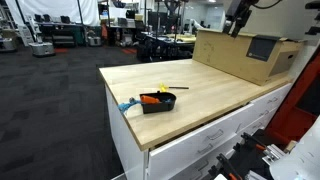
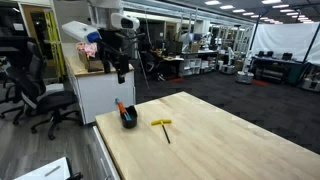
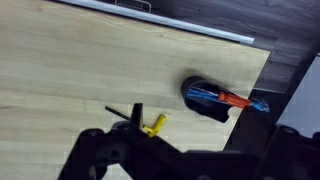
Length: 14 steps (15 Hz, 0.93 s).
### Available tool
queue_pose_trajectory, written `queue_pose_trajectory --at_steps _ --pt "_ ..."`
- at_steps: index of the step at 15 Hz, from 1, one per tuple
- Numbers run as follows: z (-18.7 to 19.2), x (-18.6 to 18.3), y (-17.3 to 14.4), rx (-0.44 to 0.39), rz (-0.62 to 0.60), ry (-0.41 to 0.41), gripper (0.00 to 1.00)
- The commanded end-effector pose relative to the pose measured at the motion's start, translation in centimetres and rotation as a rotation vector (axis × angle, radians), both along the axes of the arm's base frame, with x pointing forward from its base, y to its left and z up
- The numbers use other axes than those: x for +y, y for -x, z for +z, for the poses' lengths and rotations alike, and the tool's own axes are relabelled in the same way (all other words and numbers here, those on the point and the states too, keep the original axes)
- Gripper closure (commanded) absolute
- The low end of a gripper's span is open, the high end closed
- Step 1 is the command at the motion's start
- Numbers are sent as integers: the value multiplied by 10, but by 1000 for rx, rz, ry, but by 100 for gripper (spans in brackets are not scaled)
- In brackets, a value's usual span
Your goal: Shift the black object to the right
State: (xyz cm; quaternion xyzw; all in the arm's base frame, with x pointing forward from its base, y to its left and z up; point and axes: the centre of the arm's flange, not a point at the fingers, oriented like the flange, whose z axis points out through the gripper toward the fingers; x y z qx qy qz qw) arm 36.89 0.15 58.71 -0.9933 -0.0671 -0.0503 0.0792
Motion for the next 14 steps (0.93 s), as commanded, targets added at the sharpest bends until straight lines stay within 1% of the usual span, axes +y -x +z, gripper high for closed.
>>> queue_pose_trajectory --at_steps 1,11,12,14 --pt "0 0 0 0 0 0 0" --pt "0 0 0 0 0 0 0" --pt "-4 7 -4 5 36 -1 0" --pt "-11 21 -12 2 66 8 0"
